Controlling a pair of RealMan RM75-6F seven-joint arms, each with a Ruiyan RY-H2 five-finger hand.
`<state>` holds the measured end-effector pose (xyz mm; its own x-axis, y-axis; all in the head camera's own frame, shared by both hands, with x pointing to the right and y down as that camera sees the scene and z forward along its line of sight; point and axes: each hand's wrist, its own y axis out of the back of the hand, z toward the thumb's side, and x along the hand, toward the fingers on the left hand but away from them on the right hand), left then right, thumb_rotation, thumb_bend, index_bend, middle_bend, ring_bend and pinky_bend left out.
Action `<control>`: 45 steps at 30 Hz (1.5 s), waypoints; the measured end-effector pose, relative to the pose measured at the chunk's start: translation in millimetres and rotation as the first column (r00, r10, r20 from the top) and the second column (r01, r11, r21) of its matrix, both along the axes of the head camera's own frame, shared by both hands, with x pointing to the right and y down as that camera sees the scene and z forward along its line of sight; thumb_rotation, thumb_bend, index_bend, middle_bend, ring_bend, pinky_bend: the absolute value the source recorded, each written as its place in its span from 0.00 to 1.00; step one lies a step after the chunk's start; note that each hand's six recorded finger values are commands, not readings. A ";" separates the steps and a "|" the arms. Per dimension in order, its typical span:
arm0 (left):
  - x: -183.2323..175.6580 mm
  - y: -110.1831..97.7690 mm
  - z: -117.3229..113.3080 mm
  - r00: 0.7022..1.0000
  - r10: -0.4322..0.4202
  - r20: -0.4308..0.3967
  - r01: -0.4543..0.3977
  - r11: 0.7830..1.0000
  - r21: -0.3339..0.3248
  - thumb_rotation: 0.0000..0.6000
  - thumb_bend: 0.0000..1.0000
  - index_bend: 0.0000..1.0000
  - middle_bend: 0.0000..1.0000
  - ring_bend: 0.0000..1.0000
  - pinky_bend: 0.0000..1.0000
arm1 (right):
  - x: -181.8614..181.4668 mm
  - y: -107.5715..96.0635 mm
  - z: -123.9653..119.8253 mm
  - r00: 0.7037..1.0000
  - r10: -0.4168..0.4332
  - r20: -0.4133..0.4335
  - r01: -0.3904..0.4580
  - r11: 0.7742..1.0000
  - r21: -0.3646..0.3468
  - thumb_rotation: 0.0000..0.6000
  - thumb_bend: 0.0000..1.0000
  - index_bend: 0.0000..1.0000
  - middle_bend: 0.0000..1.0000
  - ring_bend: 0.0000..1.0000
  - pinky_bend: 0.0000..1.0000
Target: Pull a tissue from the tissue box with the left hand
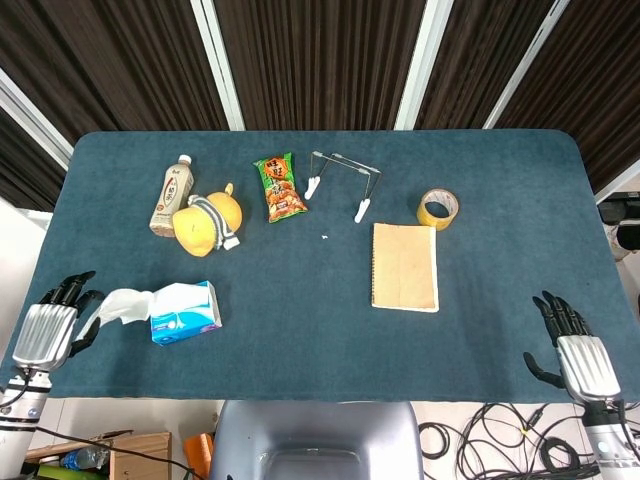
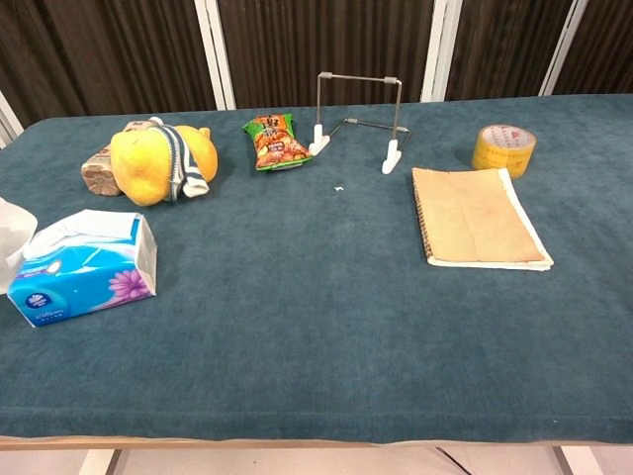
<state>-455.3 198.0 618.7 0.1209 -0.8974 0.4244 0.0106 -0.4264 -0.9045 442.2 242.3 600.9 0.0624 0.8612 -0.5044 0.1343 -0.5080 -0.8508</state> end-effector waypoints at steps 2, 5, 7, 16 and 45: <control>-0.2 -0.1 1.4 1.000 -0.003 0.000 0.003 1.000 0.000 1.00 0.40 0.11 0.03 0.08 0.36 | -0.4 -0.4 -0.1 1.000 0.000 0.001 0.000 1.000 0.002 1.00 0.27 0.04 0.00 0.00 0.15; -1.3 0.7 -0.1 1.000 -0.006 0.011 0.006 1.000 0.010 1.00 0.39 0.03 0.00 0.04 0.36 | -1.5 -0.5 -0.5 1.000 -0.002 0.004 0.002 1.000 0.006 1.00 0.27 0.04 0.00 0.00 0.15; -1.7 1.8 0.0 1.000 -0.011 0.011 0.011 1.000 0.004 1.00 0.34 0.00 0.00 0.01 0.34 | -2.2 -0.1 -0.7 1.000 -0.004 0.008 0.004 1.000 0.006 1.00 0.27 0.04 0.00 0.00 0.15; 1.9 4.3 -7.7 0.998 -0.042 -0.049 0.043 0.999 0.018 1.00 0.24 0.00 0.00 0.00 0.28 | -5.3 -2.3 -4.8 0.999 -0.004 0.040 0.003 1.000 0.017 1.00 0.27 0.04 0.00 0.00 0.15; 13.7 23.0 -8.1 0.999 -0.035 -0.010 0.034 0.998 -0.047 1.00 0.26 0.03 0.00 0.00 0.27 | -27.4 -10.9 -22.0 0.996 0.033 -0.083 -0.024 0.994 0.108 1.00 0.27 0.00 0.00 0.00 0.16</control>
<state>-441.6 220.9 610.6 0.0949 -0.8804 0.4647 -0.0141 -0.4679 -0.8837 414.8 231.4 578.8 -0.0022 0.9113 -0.4116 0.0724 -0.4104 -0.9090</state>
